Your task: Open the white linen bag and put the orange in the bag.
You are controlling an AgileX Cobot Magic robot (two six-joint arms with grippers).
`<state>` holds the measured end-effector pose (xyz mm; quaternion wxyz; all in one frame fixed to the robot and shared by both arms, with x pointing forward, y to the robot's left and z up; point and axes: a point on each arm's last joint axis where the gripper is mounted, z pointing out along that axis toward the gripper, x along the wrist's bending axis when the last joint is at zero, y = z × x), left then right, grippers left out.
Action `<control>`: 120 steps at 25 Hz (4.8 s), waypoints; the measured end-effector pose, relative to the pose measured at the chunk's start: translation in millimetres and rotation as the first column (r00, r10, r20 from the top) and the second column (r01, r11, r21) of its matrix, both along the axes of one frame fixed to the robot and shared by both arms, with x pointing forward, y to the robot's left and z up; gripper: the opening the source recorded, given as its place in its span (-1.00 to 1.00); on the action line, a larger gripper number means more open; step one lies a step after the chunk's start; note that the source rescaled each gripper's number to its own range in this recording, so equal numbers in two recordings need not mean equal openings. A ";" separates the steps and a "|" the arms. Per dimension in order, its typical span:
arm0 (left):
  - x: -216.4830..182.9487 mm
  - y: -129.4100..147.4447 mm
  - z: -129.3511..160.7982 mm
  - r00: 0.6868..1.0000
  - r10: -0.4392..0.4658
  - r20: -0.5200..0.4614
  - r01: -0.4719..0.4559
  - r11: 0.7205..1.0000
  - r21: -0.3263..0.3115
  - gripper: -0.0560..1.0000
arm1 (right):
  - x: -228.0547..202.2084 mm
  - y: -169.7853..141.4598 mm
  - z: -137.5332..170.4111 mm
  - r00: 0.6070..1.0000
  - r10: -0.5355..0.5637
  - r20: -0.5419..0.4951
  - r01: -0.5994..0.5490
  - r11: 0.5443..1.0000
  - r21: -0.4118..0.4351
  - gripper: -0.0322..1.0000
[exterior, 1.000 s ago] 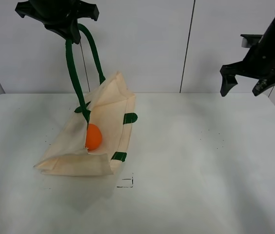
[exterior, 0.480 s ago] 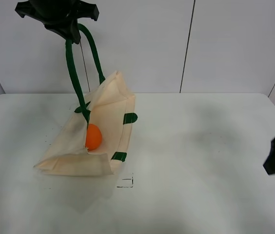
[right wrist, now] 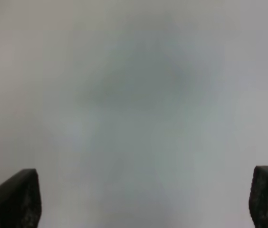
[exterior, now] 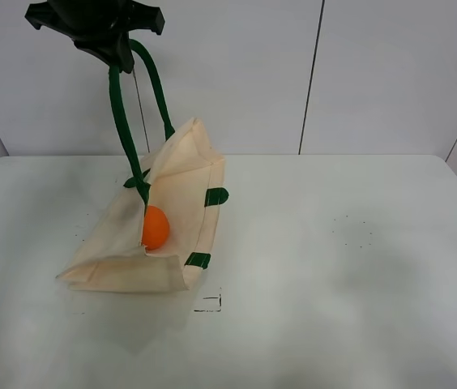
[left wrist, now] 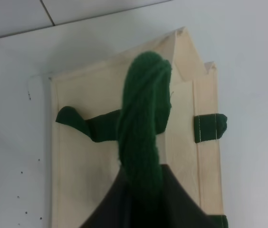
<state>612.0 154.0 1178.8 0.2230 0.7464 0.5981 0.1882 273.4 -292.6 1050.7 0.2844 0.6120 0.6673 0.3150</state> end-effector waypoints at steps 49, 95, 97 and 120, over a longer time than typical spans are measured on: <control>53.3 -21.7 -116.0 0.973 -0.048 -0.224 0.077 0.990 0.121 1.00 | -38.3 -1.5 2.3 0.969 -0.006 0.247 0.007 1.000 -0.002 1.00; -267.3 144.0 -119.5 0.955 0.199 -0.219 -0.186 0.979 0.082 1.00 | -38.3 -1.5 2.3 0.969 -0.006 0.247 0.007 1.000 -0.002 1.00; -286.4 145.6 -129.0 0.968 0.193 -0.161 -0.185 0.981 0.066 1.00 | -38.3 -1.5 2.3 0.969 -0.006 0.247 0.007 1.000 -0.002 1.00; -367.6 150.5 -135.5 0.947 0.158 0.281 -0.151 0.987 -0.046 1.00 | -38.3 -1.5 2.3 0.969 -0.006 0.247 0.007 1.000 -0.002 1.00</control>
